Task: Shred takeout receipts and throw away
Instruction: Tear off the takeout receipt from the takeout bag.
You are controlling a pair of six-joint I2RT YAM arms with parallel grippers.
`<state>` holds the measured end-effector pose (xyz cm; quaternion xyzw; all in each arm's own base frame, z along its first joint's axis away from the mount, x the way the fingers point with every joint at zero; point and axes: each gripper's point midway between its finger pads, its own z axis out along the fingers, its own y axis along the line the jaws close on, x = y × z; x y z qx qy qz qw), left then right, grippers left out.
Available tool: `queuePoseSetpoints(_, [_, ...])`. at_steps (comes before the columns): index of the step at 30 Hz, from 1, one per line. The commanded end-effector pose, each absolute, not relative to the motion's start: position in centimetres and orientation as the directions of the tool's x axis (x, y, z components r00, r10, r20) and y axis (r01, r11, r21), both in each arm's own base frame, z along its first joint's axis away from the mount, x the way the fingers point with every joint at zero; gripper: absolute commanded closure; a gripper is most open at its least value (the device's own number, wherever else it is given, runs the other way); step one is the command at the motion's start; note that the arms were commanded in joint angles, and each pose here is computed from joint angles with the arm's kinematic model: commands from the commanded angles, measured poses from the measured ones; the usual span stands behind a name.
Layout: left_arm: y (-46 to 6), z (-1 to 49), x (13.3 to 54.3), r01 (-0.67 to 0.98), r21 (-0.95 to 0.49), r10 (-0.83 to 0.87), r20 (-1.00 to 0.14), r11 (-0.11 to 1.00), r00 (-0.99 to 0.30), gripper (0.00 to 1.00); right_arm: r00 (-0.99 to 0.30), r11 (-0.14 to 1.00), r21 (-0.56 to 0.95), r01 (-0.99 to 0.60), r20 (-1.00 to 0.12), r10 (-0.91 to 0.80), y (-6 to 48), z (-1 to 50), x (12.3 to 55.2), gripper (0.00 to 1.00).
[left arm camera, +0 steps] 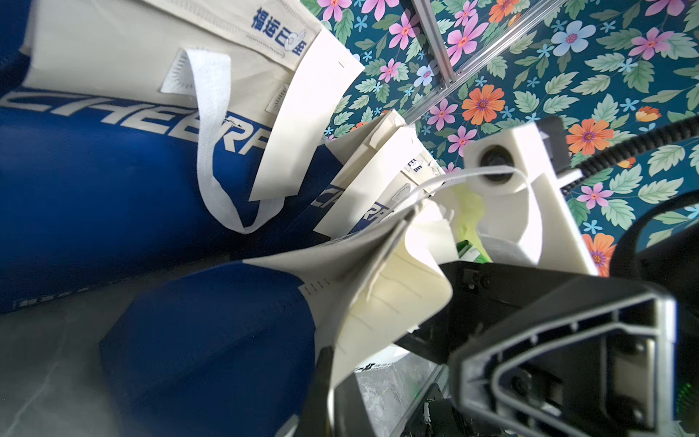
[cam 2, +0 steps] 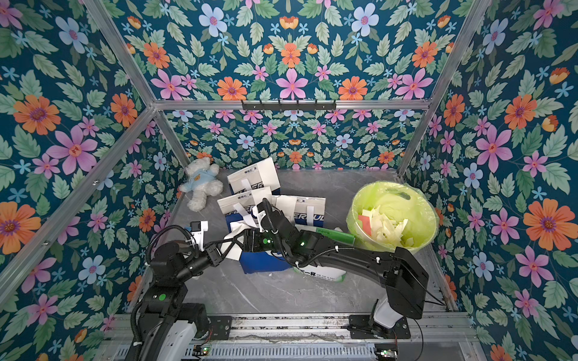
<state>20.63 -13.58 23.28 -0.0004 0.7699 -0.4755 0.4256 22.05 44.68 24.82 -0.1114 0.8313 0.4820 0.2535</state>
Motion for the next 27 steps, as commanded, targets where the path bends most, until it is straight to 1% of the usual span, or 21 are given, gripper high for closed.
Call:
queuePoseSetpoints(1, [-13.8, 24.0, 20.5, 0.436, -0.721, -0.396, -0.673, 0.538, -0.625, 1.00, -0.834, 0.510, 0.736, -0.444, -0.548, 0.065, 45.0, 25.2, 22.4, 0.30])
queuePoseSetpoints(8, [-13.9, 23.9, 20.4, 0.439, -0.723, -0.392, -0.671, 0.533, -0.630, 1.00, -0.827, 0.492, 0.742, -0.455, -0.557, 0.076, 46.0, 25.1, 23.0, 0.30])
queuePoseSetpoints(14, [-13.9, 23.7, 20.3, 0.438, -0.724, -0.388, -0.669, 0.532, -0.634, 1.00, -0.793, 0.423, 0.749, -0.510, -0.600, 0.107, 47.0, 27.0, 23.3, 0.32])
queuePoseSetpoints(16, [-13.9, 23.7, 20.2, 0.440, -0.722, -0.386, -0.671, 0.533, -0.633, 1.00, -0.793, 0.415, 0.751, -0.514, -0.601, 0.104, 47.8, 25.8, 23.6, 0.34])
queuePoseSetpoints(21, [-14.0, 23.4, 20.2, 0.440, -0.720, -0.380, -0.671, 0.536, -0.636, 1.00, -0.790, 0.373, 0.768, -0.521, -0.599, 0.130, 48.3, 26.2, 23.8, 0.50])
queuePoseSetpoints(24, [-14.0, 23.2, 20.2, 0.442, -0.716, -0.375, -0.675, 0.540, -0.635, 1.00, -0.798, 0.370, 0.778, -0.507, -0.586, 0.140, 48.3, 26.0, 24.1, 0.57])
queuePoseSetpoints(27, [-13.9, 23.2, 20.2, 0.449, -0.704, -0.364, -0.686, 0.550, -0.630, 1.00, -0.806, 0.388, 0.785, -0.483, -0.572, 0.154, 48.1, 25.9, 24.5, 0.72])
